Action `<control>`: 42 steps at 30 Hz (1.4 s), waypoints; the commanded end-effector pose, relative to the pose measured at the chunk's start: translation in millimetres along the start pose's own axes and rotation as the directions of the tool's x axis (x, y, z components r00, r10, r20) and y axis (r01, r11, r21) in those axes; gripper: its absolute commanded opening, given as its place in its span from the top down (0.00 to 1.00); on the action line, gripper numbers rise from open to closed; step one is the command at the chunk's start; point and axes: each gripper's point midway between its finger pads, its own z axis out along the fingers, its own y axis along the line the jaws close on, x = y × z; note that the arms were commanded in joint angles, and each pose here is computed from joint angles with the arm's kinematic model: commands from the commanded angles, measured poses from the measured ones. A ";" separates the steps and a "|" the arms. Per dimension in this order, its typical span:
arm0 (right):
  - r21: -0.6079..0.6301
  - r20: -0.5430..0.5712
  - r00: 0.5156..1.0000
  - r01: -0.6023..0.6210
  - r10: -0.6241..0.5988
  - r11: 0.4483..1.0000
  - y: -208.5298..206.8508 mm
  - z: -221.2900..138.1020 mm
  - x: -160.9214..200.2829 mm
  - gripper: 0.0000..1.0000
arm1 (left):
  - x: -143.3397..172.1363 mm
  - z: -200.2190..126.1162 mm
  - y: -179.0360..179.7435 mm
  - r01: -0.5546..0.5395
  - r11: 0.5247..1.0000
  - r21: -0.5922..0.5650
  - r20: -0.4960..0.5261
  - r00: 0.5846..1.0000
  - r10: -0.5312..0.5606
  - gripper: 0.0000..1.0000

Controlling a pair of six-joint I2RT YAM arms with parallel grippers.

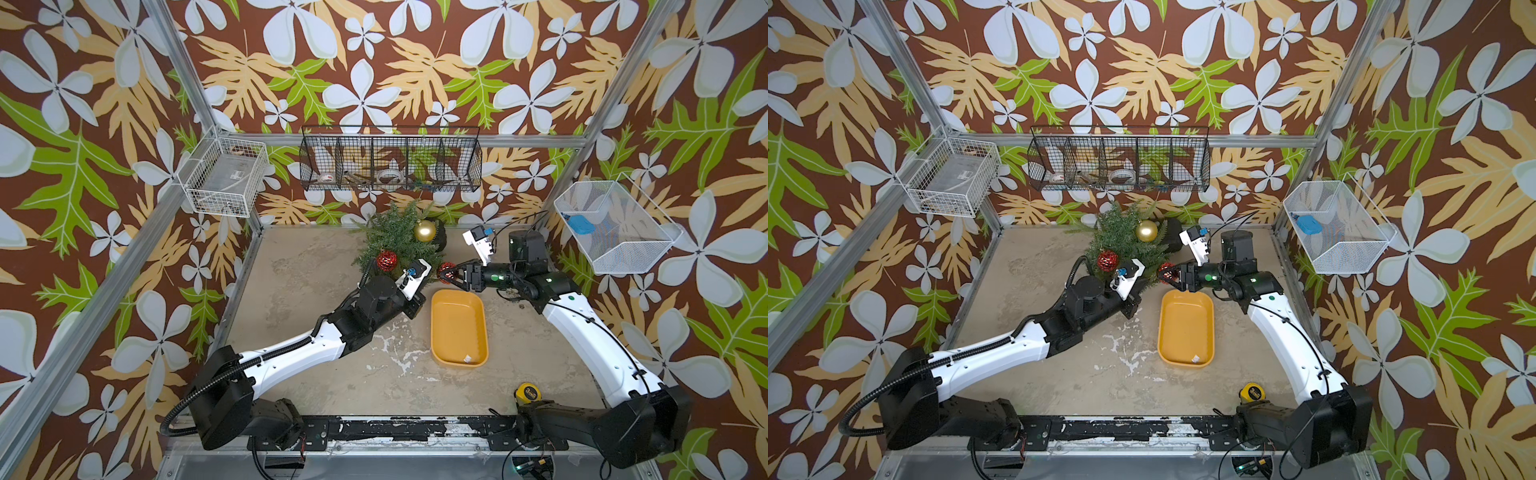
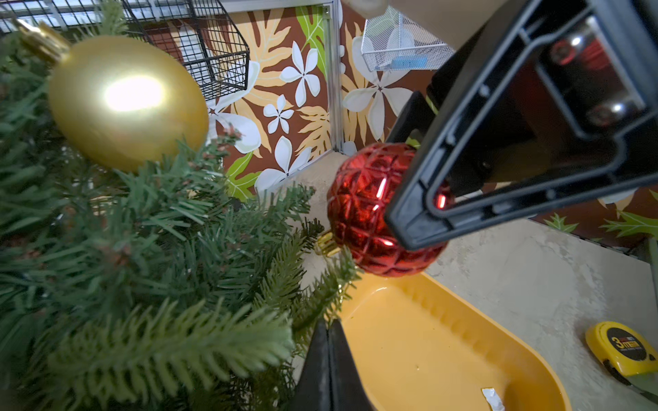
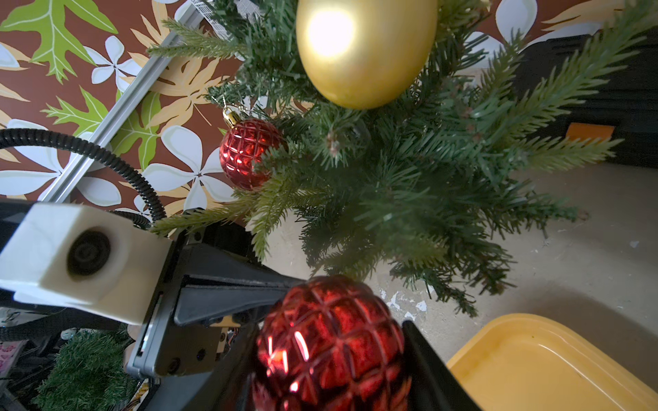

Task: Decorate the small christmas tree with ornaments
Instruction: Hang an ornament on the christmas tree, then reset both arms

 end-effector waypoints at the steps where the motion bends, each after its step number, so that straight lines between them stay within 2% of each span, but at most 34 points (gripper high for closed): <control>1: 0.005 0.025 1.000 0.009 -0.009 1.000 -2.0 1.3 -7.4 0.55 | 0.5 -0.8 16.0 0.019 0.997 -0.072 -0.013 1.000 -0.020 1.00; 3: 0.006 0.024 1.000 0.004 -0.004 1.000 -2.9 2.0 -7.0 0.54 | 1.1 -1.5 21.3 0.029 0.996 -0.086 -0.016 0.999 -0.030 1.00; 6: 0.015 0.029 1.000 0.007 -0.007 1.000 -2.7 0.2 -8.0 0.41 | -0.7 -1.4 20.0 0.028 0.997 -0.076 -0.015 0.999 -0.029 1.00; 10: 0.034 0.033 0.999 0.010 -0.012 0.999 -4.1 -1.3 -7.7 0.39 | -5.4 -2.3 9.2 0.025 1.000 -0.012 0.011 1.000 -0.025 1.00; 15: 0.034 0.029 1.000 0.008 -0.009 0.999 -5.2 -1.1 -4.5 0.46 | -21.3 -13.0 -2.2 0.025 0.998 0.062 0.088 0.996 -0.031 1.00; 16: 0.038 0.029 1.000 0.011 -0.012 0.999 -5.5 -1.3 -4.2 0.46 | -26.0 -15.9 -4.7 0.021 0.997 0.078 0.110 0.994 -0.029 0.96; 19: 0.036 0.030 0.999 0.009 -0.010 0.999 -5.1 -1.5 -3.1 0.46 | -34.3 -22.3 -11.9 0.004 0.993 0.121 0.159 0.987 -0.023 0.76; 21: 0.031 0.029 1.000 0.010 -0.011 0.999 -3.9 -1.7 -3.2 0.41 | -35.7 -20.1 -11.6 0.004 0.993 0.120 0.156 0.987 -0.022 0.73; 26: 0.038 0.034 0.999 0.018 -0.020 0.999 -2.0 -4.3 -4.8 0.29 | -34.7 -14.0 -11.8 0.009 0.993 0.120 0.143 0.989 -0.026 0.72; 36: 0.068 0.035 0.999 0.018 -0.021 0.998 -6.6 -5.3 -2.8 0.27 | -27.1 -18.2 -6.0 0.019 0.996 0.085 0.132 0.991 -0.030 0.72; 42: 0.157 0.057 0.998 0.028 -0.037 0.987 -17.7 -11.9 -6.9 0.27 | -27.3 -27.8 -3.8 0.033 0.996 0.078 0.136 0.990 -0.044 0.73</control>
